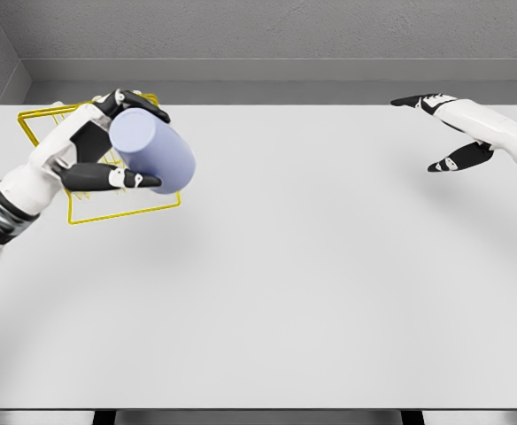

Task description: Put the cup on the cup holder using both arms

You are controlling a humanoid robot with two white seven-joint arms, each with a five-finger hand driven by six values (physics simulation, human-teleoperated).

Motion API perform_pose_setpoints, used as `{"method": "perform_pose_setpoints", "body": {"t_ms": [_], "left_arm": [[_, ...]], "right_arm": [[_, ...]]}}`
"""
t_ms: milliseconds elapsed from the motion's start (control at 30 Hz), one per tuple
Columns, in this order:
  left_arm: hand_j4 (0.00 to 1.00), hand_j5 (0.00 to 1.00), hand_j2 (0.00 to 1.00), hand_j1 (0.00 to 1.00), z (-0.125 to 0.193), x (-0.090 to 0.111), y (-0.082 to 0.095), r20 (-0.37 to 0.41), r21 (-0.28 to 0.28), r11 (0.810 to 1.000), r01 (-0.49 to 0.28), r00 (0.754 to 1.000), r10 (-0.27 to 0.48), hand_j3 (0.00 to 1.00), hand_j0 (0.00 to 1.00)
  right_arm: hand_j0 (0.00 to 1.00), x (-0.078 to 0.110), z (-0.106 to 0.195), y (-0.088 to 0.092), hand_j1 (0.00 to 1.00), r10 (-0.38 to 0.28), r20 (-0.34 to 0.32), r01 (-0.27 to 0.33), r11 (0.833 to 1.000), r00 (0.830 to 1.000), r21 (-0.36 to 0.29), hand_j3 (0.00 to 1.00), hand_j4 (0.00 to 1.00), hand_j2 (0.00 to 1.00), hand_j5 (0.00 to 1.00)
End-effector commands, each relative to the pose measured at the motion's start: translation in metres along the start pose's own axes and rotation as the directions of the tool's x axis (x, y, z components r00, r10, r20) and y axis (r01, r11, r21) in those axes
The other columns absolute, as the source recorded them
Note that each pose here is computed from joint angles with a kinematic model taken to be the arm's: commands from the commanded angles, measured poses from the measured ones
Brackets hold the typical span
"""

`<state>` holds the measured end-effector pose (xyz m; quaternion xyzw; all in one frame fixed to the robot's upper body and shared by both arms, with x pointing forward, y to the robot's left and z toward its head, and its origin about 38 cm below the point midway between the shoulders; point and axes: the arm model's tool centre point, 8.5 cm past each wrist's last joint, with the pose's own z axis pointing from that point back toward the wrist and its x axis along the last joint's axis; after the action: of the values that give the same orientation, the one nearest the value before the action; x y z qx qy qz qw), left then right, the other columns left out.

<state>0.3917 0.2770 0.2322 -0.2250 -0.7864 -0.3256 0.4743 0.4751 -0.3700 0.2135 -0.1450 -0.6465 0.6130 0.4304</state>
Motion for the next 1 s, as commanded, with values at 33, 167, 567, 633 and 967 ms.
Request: {"method": "perform_pose_setpoints", "body": {"t_ms": [33,167,567,633,967], "left_arm": [[0.43,0.43,0.43,0.43,0.0,-0.003,0.006,-0.013,0.013,1.0,-0.01,1.0,0.01,0.43,0.43],[0.43,0.43,0.43,0.43,-0.003,-0.007,0.018,-0.035,0.033,0.999,-0.014,0.999,0.015,0.43,0.43],[0.43,0.43,0.43,0.43,0.0,-0.016,0.028,-0.062,0.061,0.998,-0.02,0.998,0.024,0.43,0.43],[0.43,0.43,0.43,0.43,0.002,-0.02,0.025,-0.069,0.062,0.998,-0.031,0.997,0.035,0.43,0.43],[0.43,0.43,0.43,0.43,0.006,-0.021,0.022,-0.075,0.058,0.998,-0.035,0.996,0.039,0.43,0.43]], "right_arm": [[1.0,0.0,0.0,-0.001,1.0,-0.005,0.0,0.005,1.0,1.0,-0.006,1.0,1.0,1.0,1.0],[1.0,-0.001,0.001,0.0,1.0,-0.007,-0.002,0.007,1.0,1.0,-0.005,1.0,1.0,1.0,1.0],[1.0,0.0,0.0,0.0,1.0,-0.008,0.0,0.008,1.0,1.0,-0.006,1.0,1.0,1.0,1.0],[1.0,0.0,0.0,0.0,1.0,-0.008,0.0,0.008,1.0,1.0,-0.006,1.0,1.0,1.0,1.0],[1.0,0.0,0.0,0.0,1.0,-0.007,-0.001,0.007,1.0,1.0,-0.006,1.0,1.0,1.0,1.0]]}}
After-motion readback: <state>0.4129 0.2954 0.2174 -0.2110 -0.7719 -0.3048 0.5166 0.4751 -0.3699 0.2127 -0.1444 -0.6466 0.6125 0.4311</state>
